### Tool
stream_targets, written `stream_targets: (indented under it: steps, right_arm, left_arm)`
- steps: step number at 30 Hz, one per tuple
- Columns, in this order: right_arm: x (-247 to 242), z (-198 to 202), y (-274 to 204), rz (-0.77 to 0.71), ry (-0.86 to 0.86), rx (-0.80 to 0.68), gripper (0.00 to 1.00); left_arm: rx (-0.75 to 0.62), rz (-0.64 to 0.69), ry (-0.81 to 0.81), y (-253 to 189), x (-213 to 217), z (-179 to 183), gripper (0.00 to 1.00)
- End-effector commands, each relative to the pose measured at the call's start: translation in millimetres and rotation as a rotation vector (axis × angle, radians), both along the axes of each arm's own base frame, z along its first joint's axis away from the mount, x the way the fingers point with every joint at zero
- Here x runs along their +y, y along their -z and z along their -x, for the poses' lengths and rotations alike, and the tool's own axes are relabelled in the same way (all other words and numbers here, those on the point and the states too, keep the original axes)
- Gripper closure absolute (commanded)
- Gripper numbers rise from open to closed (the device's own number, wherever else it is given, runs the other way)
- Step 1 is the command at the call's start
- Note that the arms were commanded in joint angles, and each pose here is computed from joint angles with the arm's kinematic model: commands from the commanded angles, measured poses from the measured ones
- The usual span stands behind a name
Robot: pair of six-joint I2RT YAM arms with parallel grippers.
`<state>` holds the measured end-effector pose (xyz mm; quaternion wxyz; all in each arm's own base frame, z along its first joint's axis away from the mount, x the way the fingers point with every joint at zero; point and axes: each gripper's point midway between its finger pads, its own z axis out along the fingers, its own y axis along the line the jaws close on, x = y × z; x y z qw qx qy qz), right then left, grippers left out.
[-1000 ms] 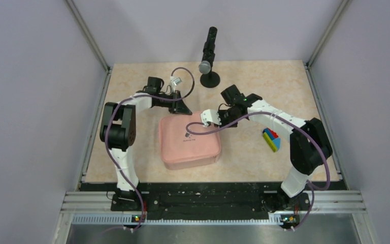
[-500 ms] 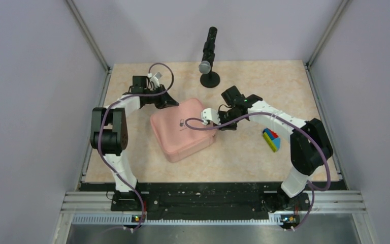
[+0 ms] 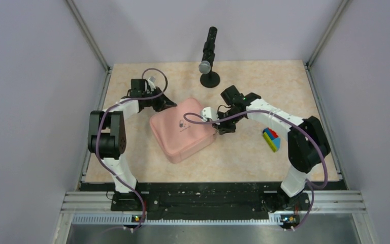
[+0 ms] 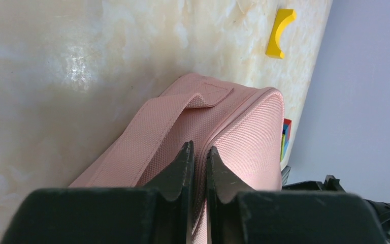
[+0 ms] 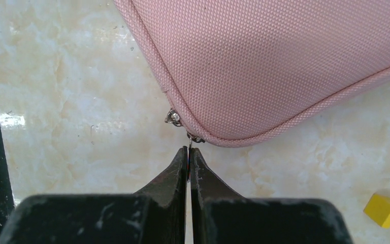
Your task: Organize the medicine kit
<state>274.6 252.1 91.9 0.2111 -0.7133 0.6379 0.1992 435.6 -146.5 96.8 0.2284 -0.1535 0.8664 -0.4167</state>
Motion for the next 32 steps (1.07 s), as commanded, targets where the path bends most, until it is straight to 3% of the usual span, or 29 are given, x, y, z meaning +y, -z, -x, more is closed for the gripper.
stream_targets:
  steps: [1,2,4,9,10,11,12,18,23,27,32]
  right_arm:
    - [8,44,2,-0.014,0.004,0.254,1.0]
    - [9,44,1,-0.016,0.009,0.257,1.0]
    - [8,40,1,-0.011,0.042,0.243,0.88]
    - [-16,18,-41,-0.086,0.217,0.186,0.59]
    - [-24,8,-56,-0.129,0.289,0.184,0.42]
    - [-32,-4,-71,-0.169,0.378,0.175,0.19]
    - [-39,-19,-89,-0.226,0.491,0.163,0.04]
    - [-109,-112,-170,-0.482,1.062,0.025,0.01]
    - [-180,-162,-213,-0.497,1.51,-0.295,0.01]
    - [-201,-168,-227,-0.493,1.595,-0.412,0.01]
    - [-206,-160,-223,-0.475,1.588,-0.437,0.01]
  left_arm:
    - [0.044,-0.158,-0.309,33,37,-31,1.0]
    - [0.041,-0.156,-0.305,33,34,-32,1.0]
    - [0.01,-0.158,-0.277,27,31,-33,1.0]
    - [-0.112,-0.333,-0.187,-16,57,-39,0.53]
    - [-0.156,-0.378,-0.15,-28,65,-40,0.48]
    - [-0.203,-0.427,-0.12,-39,73,-41,0.28]
    - [-0.252,-0.487,-0.108,-50,85,-43,0.05]
    - [-0.513,-0.795,-0.095,-130,139,-41,0.01]
    - [-0.649,-0.788,-0.061,-184,130,-19,0.01]
    - [-0.608,-0.741,-0.043,-192,123,-3,0.01]
    - [-0.615,-0.726,-0.023,-191,119,12,0.01]
